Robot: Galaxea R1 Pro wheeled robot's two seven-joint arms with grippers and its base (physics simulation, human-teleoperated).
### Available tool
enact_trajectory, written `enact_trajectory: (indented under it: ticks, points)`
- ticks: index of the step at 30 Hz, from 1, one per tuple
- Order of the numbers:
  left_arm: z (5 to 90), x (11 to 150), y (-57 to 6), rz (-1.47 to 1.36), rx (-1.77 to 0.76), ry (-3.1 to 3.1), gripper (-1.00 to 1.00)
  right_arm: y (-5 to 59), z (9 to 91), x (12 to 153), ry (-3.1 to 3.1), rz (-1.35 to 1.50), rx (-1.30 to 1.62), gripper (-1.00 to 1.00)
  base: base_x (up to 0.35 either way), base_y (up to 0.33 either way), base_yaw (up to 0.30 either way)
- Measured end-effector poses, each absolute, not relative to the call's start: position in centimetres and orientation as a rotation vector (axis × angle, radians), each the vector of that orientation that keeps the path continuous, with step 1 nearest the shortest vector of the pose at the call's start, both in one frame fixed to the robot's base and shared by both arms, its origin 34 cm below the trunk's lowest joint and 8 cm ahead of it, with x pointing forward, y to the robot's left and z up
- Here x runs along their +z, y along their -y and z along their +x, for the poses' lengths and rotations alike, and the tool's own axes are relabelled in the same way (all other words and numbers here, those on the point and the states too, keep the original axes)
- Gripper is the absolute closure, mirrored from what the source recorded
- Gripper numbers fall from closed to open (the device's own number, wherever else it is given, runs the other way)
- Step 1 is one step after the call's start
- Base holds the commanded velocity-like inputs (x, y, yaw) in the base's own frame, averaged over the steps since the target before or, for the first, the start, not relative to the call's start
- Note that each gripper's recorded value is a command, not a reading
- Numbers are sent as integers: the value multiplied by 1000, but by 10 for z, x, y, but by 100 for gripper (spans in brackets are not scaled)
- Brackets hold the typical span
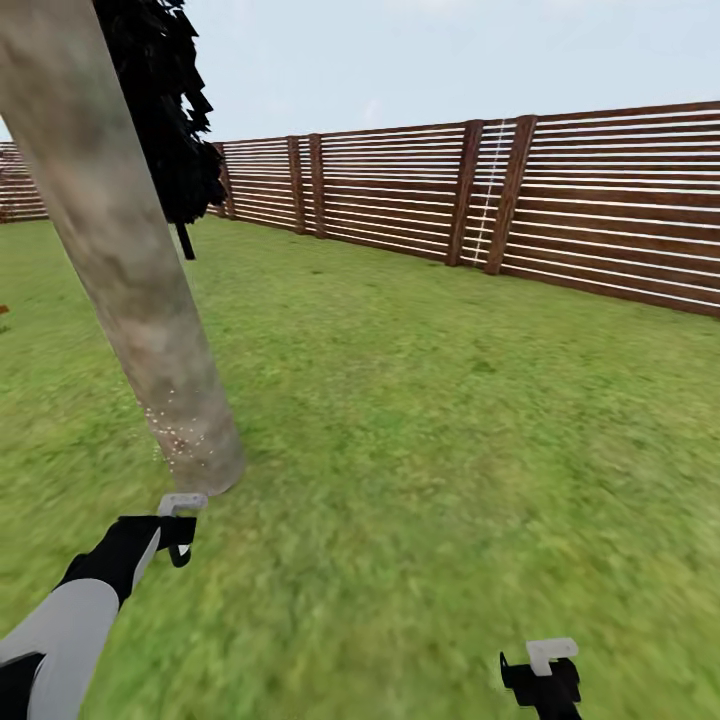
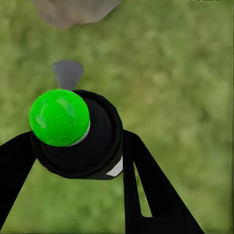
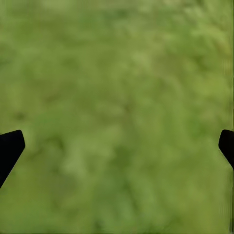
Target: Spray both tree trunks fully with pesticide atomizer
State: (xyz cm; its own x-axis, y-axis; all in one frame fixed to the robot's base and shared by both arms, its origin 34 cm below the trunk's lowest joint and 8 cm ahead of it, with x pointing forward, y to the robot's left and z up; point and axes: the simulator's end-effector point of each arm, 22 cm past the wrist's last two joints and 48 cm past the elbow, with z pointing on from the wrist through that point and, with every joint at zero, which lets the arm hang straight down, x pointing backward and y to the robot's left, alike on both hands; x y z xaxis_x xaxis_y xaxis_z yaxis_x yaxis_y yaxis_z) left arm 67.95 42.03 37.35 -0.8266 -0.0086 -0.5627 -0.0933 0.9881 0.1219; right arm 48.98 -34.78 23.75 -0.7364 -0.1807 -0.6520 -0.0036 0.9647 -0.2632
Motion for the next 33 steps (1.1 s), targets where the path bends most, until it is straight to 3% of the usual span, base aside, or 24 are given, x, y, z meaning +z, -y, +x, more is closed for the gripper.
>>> enact_trajectory:
  ticks: [15,33]
  points:
    - [679,374,-422,-75,199,-2538,100,349,489,238,-2382,-131,-318,-100,223,-195,17]
    - [677,376,-438,-106,285,-2531,100,347,490,237,-2382,-131,-316,-100,145,-241,270]
